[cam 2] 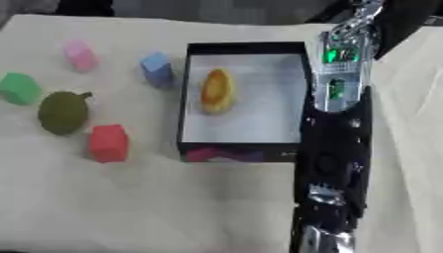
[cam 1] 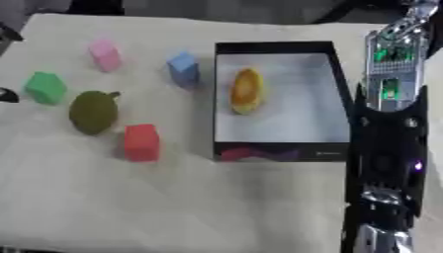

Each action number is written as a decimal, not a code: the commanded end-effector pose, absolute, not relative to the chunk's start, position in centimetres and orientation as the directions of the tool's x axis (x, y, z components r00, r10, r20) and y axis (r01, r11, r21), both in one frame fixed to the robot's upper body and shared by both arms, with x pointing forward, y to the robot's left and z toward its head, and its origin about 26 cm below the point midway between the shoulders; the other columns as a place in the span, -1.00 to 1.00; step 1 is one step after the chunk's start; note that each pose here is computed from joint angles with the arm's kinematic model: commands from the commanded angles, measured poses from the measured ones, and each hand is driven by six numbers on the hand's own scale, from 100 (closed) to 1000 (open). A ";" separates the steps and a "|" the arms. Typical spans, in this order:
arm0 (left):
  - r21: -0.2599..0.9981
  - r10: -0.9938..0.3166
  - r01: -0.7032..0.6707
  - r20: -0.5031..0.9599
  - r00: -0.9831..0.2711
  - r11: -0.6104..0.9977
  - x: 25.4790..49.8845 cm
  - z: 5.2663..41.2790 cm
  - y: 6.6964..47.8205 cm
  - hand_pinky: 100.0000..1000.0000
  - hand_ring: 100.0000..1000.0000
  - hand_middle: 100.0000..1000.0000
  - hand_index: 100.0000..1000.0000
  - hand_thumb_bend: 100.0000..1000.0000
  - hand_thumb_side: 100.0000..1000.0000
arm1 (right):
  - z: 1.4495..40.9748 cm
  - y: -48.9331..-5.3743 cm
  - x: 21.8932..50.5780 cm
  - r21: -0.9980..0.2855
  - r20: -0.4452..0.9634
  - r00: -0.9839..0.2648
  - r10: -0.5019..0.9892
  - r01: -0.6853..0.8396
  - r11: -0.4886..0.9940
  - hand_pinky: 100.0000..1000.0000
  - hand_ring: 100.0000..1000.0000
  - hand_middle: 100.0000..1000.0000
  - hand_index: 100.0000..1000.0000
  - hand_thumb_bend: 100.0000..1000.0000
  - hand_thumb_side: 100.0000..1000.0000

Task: Pick up objects on the table and place them in the box.

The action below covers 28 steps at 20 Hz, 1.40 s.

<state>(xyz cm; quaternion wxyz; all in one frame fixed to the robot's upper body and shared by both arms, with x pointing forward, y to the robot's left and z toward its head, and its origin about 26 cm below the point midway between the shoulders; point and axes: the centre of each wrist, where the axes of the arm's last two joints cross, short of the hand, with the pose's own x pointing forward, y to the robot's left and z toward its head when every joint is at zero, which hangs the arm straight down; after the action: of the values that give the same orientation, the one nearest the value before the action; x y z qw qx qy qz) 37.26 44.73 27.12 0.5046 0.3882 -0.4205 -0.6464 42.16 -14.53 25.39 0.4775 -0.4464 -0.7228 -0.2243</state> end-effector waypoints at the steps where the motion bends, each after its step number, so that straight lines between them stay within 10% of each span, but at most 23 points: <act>1: 0.944 -0.977 0.295 -0.093 -0.190 -0.147 37.3 28.6 45.1 0.73 0.77 0.71 0.83 0.33 -0.46 | 26.5 -14.1 42.1 -0.081 0.886 -0.167 0.432 0.862 0.500 0.56 0.40 0.40 0.59 -1.00 0.12; 7: 0.933 -0.978 0.332 -0.074 -0.195 -0.137 38.2 28.2 44.9 0.74 0.78 0.71 0.79 0.27 -0.99 | 26.4 -13.9 42.1 -0.081 0.887 -0.170 0.430 0.858 0.507 0.57 0.40 0.40 0.59 -1.00 0.13; 28: 0.948 -0.995 0.306 -0.075 -0.061 -0.090 41.0 25.1 47.3 0.70 0.75 0.65 0.74 0.26 -1.00 | 26.8 -13.2 42.6 -0.082 0.892 -0.171 0.417 0.848 0.524 0.57 0.40 0.40 0.60 -1.00 0.16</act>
<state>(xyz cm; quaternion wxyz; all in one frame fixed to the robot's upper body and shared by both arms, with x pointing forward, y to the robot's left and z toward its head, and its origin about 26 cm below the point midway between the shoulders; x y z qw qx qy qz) 41.24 46.54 23.38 0.5450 0.4018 -0.4024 -0.6162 42.68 -13.56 25.61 0.4867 -0.4333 -0.7269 -0.2165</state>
